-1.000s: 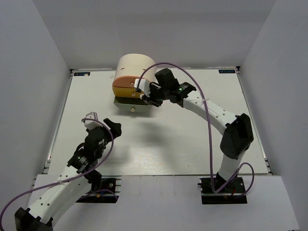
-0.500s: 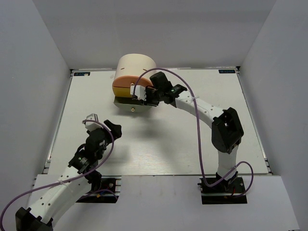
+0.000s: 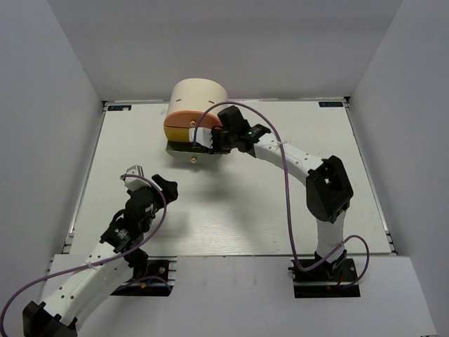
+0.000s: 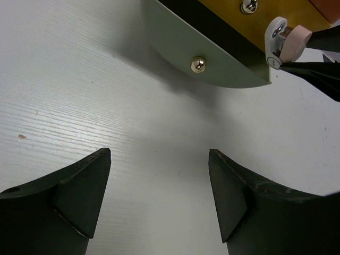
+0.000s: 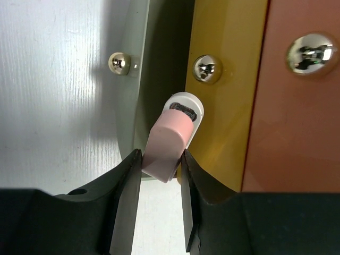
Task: Sort the stationery into containers
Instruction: Place the pen in the drawer.
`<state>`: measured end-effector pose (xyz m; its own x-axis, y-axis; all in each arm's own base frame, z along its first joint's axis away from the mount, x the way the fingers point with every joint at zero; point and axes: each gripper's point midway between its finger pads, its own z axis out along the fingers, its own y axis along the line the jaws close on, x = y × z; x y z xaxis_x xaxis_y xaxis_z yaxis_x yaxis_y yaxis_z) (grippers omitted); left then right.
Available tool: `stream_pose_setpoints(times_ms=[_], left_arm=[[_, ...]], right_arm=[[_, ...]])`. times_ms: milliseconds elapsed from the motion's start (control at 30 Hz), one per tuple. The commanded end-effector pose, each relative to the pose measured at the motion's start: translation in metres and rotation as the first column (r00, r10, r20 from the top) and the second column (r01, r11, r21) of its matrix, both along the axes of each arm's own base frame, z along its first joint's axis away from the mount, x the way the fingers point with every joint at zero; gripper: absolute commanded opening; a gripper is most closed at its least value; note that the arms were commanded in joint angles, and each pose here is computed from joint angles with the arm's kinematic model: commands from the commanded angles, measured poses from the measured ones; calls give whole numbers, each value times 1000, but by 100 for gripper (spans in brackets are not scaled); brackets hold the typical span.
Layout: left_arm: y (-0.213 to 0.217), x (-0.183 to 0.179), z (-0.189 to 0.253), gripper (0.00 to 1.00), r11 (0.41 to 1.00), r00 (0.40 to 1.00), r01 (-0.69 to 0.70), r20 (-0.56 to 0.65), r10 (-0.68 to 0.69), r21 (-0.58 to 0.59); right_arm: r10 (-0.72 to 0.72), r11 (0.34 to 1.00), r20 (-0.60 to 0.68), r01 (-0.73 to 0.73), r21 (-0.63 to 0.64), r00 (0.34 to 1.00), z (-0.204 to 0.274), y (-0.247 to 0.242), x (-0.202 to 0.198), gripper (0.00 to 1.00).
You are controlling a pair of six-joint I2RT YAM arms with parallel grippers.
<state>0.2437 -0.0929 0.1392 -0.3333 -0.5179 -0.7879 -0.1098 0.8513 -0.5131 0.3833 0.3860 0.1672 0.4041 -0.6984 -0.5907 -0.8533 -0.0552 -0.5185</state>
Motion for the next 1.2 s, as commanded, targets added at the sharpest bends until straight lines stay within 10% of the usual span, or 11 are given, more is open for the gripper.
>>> stream_pose_setpoints(times_ms=[0,367,767,1000,1167], left_arm=[[0,0,2,83,1000,1000,1,6,-1,-12],[-1,-3,0,83,1000,1000,10,-4,-10,-10],[-20,13,-10,72,997,997,73,-6,-73,2],[-42,43,-21,30,987,989,143,-33,-141,70],[-63,77,-38,28,968,978,198,-101,-184,152]], right_arm=[[29,1000,21,-29,-6,999,-7,4,3,14],[25,1000,-10,-25,-15,1000,-19,2,-3,52],[6,998,-52,-3,60,999,17,-8,-23,58],[-58,985,-170,84,148,984,53,-21,-44,15],[-140,970,-265,186,158,954,54,-43,-49,13]])
